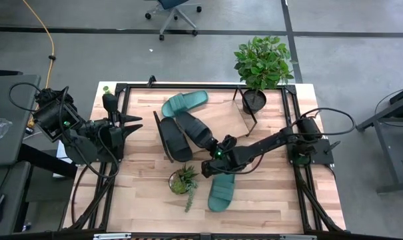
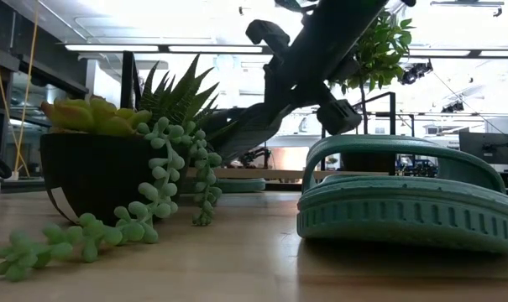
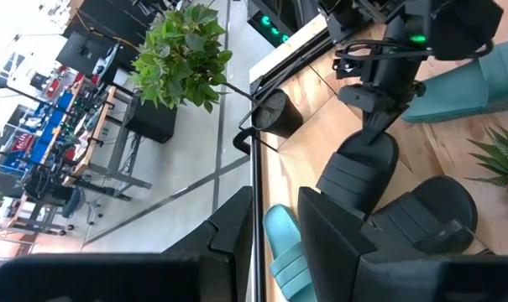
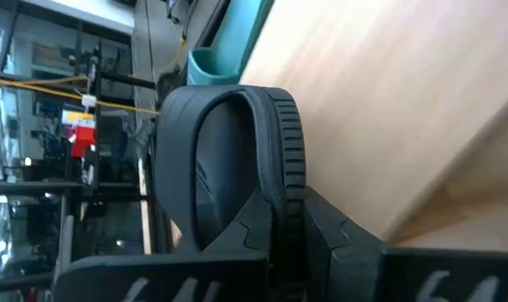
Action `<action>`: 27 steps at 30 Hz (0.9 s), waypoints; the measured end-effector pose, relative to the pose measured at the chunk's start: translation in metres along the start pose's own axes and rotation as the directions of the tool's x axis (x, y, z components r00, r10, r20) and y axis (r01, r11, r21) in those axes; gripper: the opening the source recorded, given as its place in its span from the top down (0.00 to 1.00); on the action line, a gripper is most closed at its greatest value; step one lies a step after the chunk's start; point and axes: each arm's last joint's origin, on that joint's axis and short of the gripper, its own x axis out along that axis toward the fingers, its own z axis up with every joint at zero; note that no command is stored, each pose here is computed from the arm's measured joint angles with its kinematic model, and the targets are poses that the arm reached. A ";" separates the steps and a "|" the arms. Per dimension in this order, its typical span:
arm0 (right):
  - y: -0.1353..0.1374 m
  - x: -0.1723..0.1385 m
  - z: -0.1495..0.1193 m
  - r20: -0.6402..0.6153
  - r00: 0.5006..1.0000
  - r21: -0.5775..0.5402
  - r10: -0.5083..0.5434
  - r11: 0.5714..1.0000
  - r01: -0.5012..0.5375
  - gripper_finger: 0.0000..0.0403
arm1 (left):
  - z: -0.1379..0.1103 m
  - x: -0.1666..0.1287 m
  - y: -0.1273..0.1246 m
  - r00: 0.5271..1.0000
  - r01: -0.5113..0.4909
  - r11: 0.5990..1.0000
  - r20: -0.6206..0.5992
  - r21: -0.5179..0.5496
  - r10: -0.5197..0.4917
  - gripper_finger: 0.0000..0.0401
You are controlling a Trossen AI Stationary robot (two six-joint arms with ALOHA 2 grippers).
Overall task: Pick and place slides into the shelf
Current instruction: Put the black slipper on the shelf
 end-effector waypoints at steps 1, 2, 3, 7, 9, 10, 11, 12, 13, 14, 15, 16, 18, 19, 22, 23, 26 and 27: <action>-0.001 -0.001 -0.001 -0.004 1.000 -0.003 -0.001 1.000 0.001 0.99 | 0.000 0.000 0.000 1.000 0.000 1.000 0.000 0.000 0.000 0.79; -0.001 -0.002 -0.001 -0.008 1.000 -0.004 0.000 1.000 0.000 0.99 | 0.000 0.000 0.000 1.000 0.000 1.000 0.000 0.000 0.000 0.79; -0.001 -0.003 -0.002 -0.009 1.000 -0.004 0.000 1.000 0.000 0.99 | 0.000 0.000 0.000 1.000 0.000 1.000 0.000 0.000 0.000 0.79; -0.003 -0.004 -0.002 -0.017 1.000 -0.008 -0.011 1.000 0.011 0.99 | 0.000 0.000 0.000 1.000 0.000 1.000 0.000 0.000 0.000 0.79; -0.003 -0.004 -0.002 -0.021 1.000 -0.013 -0.018 1.000 0.018 0.99 | 0.000 0.000 0.000 1.000 0.000 1.000 0.000 0.000 0.000 0.79; -0.004 -0.005 -0.002 -0.022 1.000 -0.014 -0.019 1.000 0.018 0.99 | 0.000 0.000 0.000 1.000 0.000 1.000 0.000 0.000 0.000 0.79; -0.004 -0.005 -0.002 -0.023 1.000 -0.014 -0.020 1.000 0.019 0.99 | 0.000 0.000 0.000 1.000 0.000 1.000 0.000 0.000 0.000 0.79; -0.004 -0.005 -0.002 -0.027 0.999 -0.015 -0.024 1.000 0.024 0.99 | 0.000 0.000 0.000 1.000 0.000 1.000 0.000 0.000 0.000 0.79; -0.004 -0.005 -0.002 -0.032 0.999 -0.016 -0.031 0.999 0.030 0.99 | 0.000 0.000 0.000 1.000 0.000 1.000 0.000 0.001 0.000 0.79; -0.004 -0.005 -0.002 -0.035 0.999 -0.019 -0.036 0.999 0.035 0.99 | 0.000 0.000 0.000 1.000 0.000 1.000 0.000 0.001 0.000 0.79; -0.004 -0.005 -0.002 -0.037 0.999 -0.020 -0.039 0.999 0.038 0.99 | 0.000 0.000 0.000 1.000 0.000 1.000 0.000 0.000 0.000 0.79; -0.005 -0.005 -0.003 -0.040 0.998 -0.022 -0.042 0.999 0.041 0.99 | 0.000 0.000 0.000 1.000 0.000 1.000 0.000 0.000 0.000 0.79; -0.005 -0.005 -0.003 -0.052 0.997 -0.028 -0.053 0.998 0.052 0.98 | 0.000 0.000 0.000 1.000 0.000 1.000 0.000 0.000 0.000 0.79; -0.005 -0.005 -0.003 -0.057 0.997 -0.028 -0.058 0.998 0.056 0.97 | 0.000 0.000 0.000 1.000 0.000 1.000 0.000 0.000 0.000 0.79; -0.006 -0.005 -0.004 -0.075 0.994 -0.033 -0.075 0.997 0.073 0.93 | 0.000 0.000 0.000 1.000 0.000 1.000 0.000 0.001 0.000 0.79; -0.006 -0.005 -0.004 -0.082 0.993 -0.035 -0.082 0.996 0.079 0.92 | 0.000 0.000 0.000 1.000 0.000 1.000 0.000 0.001 0.000 0.79; -0.006 -0.005 -0.004 -0.090 0.992 -0.038 -0.089 0.996 0.085 0.89 | 0.000 0.000 0.000 1.000 -0.001 1.000 0.000 0.011 0.001 0.79; -0.006 -0.005 -0.004 -0.091 0.992 -0.037 -0.088 0.996 0.085 0.89 | 0.000 0.000 0.000 1.000 -0.005 1.000 0.000 0.016 0.005 0.79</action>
